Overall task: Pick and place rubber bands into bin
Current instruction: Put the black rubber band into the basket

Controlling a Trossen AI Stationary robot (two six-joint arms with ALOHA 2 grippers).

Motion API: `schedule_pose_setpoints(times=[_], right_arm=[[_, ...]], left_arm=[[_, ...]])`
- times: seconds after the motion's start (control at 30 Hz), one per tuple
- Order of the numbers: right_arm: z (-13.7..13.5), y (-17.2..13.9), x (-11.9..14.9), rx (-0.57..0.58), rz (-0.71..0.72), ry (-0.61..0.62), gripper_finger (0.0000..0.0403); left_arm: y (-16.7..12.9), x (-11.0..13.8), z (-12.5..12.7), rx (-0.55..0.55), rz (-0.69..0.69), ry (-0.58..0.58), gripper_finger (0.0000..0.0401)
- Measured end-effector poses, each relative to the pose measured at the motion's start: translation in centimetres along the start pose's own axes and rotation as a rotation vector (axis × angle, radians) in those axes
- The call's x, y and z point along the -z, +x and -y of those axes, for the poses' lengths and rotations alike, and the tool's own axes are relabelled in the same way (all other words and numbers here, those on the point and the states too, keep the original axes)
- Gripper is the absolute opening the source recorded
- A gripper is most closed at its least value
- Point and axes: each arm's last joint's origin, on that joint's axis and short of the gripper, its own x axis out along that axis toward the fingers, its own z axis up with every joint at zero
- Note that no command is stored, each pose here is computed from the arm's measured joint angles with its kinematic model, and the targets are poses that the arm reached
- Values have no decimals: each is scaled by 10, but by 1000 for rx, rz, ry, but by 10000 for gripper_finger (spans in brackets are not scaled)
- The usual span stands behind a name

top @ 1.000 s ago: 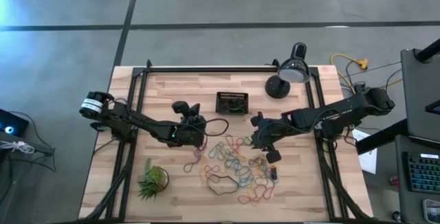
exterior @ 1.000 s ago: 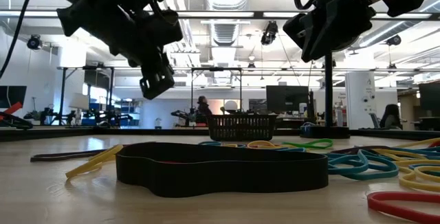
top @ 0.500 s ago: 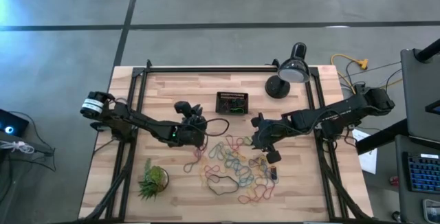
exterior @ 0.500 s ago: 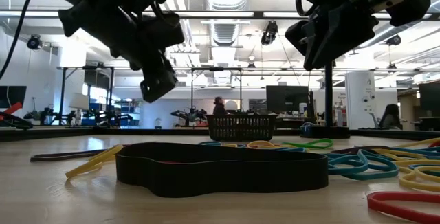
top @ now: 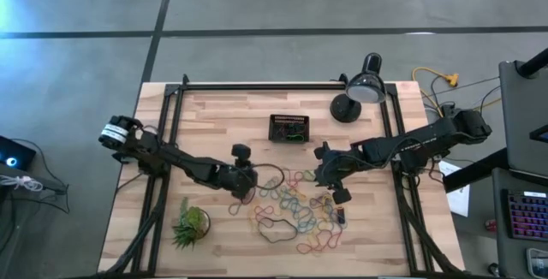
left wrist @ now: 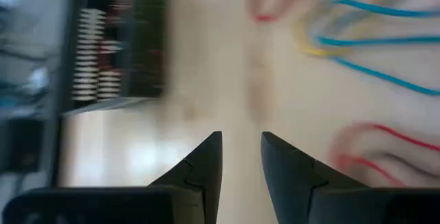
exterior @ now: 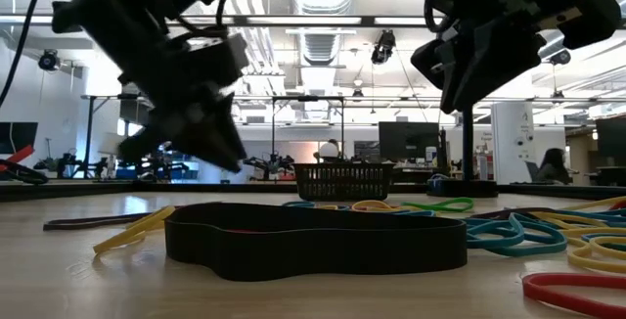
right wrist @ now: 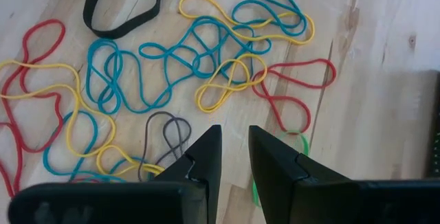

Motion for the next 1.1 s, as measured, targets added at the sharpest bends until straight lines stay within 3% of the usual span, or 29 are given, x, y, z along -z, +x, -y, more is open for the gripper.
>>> schedule_pose_setpoints(times=[0.13, 0.57, 0.87, 1.1], right_arm=[[0, 1, 1, 2, 16, -3, 68], [0, 3, 1, 4, 28, -5, 68], [0, 3, 0, 4, 41, -3, 68], [0, 3, 0, 5, 41, -3, 68]], left_arm=[[0, 2, 4, 106, -8, 17, 87], [0, 5, 8, 225, 0, 21, 87], [3, 8, 11, 237, -11, 22, 87], [-1, -10, 8, 310, 149, -48, 87]])
